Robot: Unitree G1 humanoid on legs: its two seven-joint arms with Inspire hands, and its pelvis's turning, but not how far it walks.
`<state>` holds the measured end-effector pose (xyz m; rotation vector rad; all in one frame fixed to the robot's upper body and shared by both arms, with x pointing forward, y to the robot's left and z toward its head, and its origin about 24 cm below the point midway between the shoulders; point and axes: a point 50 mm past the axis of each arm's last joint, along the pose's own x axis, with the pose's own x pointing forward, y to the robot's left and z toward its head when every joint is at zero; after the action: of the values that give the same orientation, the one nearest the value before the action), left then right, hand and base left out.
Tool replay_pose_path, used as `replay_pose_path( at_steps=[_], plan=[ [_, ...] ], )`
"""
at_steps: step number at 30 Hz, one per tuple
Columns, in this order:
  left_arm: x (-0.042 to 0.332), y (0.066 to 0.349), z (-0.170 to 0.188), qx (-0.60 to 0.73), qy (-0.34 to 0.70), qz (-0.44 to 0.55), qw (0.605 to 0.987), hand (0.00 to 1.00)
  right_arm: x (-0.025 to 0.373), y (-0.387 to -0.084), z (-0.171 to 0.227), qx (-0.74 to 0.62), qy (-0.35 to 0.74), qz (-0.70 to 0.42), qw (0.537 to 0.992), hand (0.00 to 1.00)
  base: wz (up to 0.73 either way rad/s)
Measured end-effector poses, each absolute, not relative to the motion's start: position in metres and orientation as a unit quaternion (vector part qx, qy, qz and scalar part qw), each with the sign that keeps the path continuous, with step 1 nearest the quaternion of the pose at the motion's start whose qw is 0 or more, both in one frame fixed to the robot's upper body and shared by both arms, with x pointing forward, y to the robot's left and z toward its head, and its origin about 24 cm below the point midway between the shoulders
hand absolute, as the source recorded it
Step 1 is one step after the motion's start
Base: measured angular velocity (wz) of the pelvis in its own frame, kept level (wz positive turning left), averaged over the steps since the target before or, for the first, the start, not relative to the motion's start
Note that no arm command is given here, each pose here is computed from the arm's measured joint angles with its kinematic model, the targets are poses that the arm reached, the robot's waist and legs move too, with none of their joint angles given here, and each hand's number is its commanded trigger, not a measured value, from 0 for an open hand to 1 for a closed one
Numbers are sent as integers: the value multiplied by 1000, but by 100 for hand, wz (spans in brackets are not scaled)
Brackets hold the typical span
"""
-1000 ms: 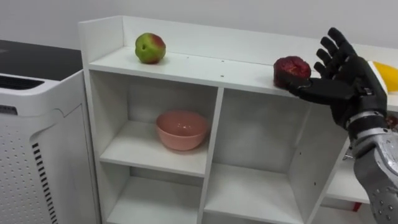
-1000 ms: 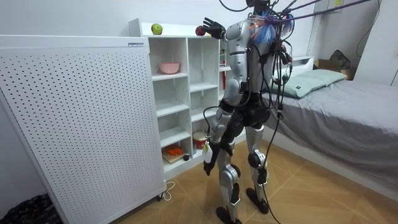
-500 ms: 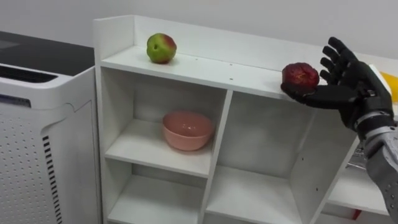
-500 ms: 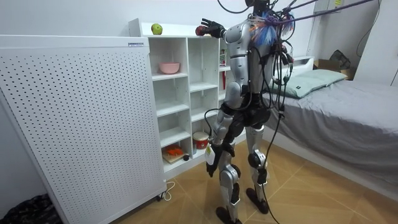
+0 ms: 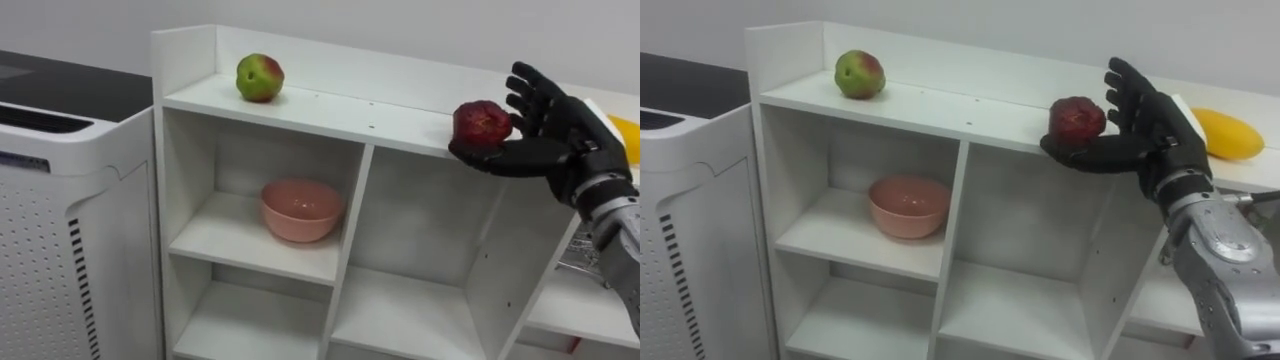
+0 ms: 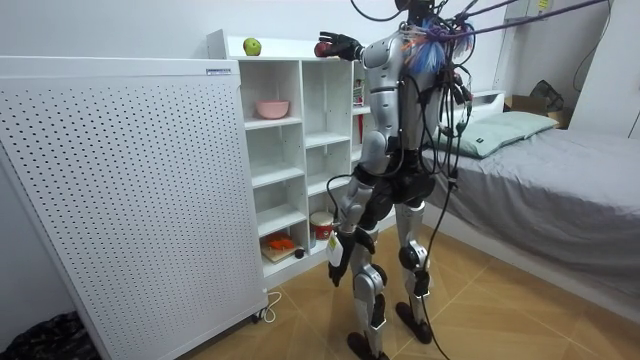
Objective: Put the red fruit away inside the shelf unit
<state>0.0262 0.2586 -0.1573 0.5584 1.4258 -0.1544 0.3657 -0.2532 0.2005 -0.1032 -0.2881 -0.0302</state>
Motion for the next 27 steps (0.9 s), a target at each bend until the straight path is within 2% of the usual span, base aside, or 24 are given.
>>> replay_pose_path(
  at_steps=[23,27],
  plan=[
    [25,264,-156,261,648,-63,713,0,366,-258,196,-47,-129,-13,990,100,0],
    [24,263,-157,259,649,-64,712,0,362,-249,201,-48,-147,-2,988,100,0]
  ],
)
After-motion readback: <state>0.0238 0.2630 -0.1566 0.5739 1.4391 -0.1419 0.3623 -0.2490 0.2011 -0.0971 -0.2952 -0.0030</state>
